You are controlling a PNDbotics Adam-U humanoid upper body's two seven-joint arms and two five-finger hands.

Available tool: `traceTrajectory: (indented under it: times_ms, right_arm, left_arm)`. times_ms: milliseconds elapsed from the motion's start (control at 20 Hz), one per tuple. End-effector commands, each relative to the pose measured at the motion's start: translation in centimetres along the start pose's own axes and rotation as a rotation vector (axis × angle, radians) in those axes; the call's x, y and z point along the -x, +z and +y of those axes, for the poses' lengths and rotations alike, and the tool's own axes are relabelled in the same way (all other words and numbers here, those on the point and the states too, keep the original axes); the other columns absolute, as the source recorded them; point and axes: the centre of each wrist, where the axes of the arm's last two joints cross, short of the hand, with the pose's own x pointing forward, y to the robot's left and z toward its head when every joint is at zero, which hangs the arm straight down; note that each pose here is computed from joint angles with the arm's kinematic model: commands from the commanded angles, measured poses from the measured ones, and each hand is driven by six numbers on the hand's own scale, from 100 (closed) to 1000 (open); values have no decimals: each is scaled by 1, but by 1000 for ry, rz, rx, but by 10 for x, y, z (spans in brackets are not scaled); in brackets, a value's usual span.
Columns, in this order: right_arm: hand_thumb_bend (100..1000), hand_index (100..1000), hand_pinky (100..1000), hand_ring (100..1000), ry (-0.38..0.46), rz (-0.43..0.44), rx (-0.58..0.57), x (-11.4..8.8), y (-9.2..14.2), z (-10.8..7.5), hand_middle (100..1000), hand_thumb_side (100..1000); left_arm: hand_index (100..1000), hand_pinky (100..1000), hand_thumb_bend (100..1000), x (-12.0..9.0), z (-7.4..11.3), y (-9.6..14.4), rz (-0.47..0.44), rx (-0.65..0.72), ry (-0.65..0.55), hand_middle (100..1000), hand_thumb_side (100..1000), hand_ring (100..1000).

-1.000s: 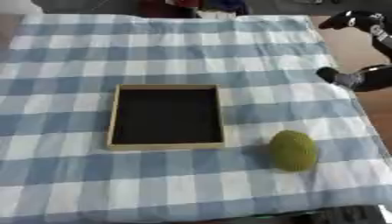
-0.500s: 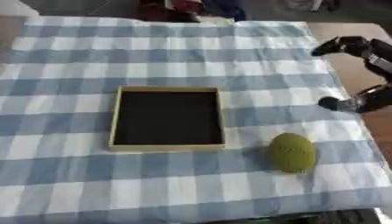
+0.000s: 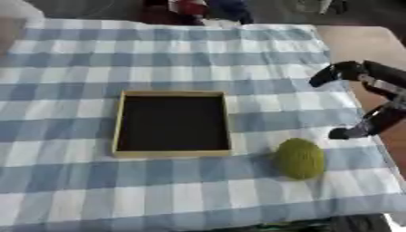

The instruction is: Pick up objects on the table and place them in the box.

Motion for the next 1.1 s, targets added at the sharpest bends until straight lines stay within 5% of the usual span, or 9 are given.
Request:
traceTrajectory:
  times_ms: [50, 650, 750, 1100]
  right_arm:
    - [568, 827, 804, 825, 17, -14, -32, 1, 4, -11, 763, 361]
    - [571, 820, 803, 827, -68, -64, -116, 1, -12, 8, 762, 357]
    - [621, 817, 800, 822, -77, -56, -118, 2, -11, 8, 757, 319]
    - [593, 809, 797, 820, -60, -63, -146, 8, -11, 14, 754, 270]
  left_arm:
    - [819, 639, 100, -8, 2, -9, -46, 25, -13, 689, 538, 505]
    - [819, 639, 100, -8, 1, -8, -40, 37, -5, 690, 541, 504]
    - [819, 639, 100, -8, 1, -7, -39, 37, -5, 691, 543, 504]
    - [819, 638, 100, -7, 0, -7, -32, 34, -4, 691, 546, 503]
